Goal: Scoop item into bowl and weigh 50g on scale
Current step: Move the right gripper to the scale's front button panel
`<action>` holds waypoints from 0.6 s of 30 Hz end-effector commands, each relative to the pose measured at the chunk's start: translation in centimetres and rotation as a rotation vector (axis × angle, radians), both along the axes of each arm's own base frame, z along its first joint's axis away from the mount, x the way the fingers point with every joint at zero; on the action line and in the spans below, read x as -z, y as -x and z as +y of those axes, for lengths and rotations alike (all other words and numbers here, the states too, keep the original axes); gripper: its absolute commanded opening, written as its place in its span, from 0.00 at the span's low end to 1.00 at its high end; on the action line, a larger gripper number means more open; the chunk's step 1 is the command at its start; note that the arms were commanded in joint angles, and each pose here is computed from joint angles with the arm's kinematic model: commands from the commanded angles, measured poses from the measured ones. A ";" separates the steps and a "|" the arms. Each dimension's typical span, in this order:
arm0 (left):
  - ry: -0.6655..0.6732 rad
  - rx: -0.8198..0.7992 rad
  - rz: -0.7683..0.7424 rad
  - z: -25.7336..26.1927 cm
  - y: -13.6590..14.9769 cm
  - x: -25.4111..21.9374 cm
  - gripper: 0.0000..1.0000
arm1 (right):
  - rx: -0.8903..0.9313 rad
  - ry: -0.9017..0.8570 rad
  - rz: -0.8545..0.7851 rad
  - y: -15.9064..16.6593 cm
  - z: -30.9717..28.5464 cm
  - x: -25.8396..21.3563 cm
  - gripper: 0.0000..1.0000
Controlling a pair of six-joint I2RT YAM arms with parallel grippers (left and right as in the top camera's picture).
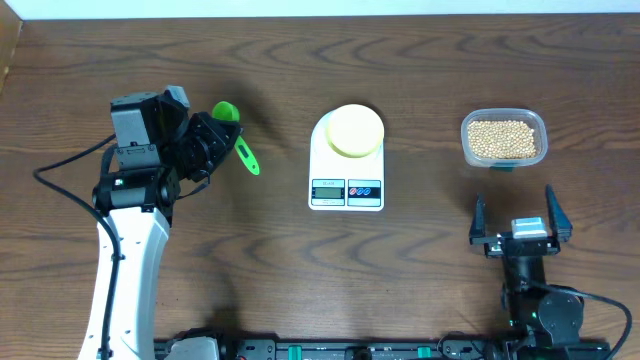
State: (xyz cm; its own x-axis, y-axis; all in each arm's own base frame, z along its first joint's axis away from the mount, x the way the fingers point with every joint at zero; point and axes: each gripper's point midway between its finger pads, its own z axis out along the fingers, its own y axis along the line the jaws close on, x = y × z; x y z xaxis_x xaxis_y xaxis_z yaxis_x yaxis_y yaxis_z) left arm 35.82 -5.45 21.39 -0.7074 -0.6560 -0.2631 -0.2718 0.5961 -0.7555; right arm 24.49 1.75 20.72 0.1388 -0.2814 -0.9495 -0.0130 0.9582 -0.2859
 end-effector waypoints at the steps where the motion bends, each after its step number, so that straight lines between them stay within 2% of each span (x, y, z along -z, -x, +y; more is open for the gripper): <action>1: 0.088 0.053 0.028 -1.6 0.8 -0.2 0.08 | -0.119 0.004 -0.027 0.3 2.0 -0.6 0.99; 5: 0.105 0.054 0.063 -2.2 1.3 0.1 0.08 | -0.290 0.018 -0.066 1.2 4.8 -1.5 0.99; 12: 0.152 0.040 0.107 -3.3 1.6 0.2 0.08 | -0.342 -0.194 -0.096 2.0 4.9 -5.3 0.99; 18: 0.252 -0.051 0.195 -3.6 1.7 0.2 0.08 | -0.377 -0.269 0.000 1.7 5.4 -10.9 0.99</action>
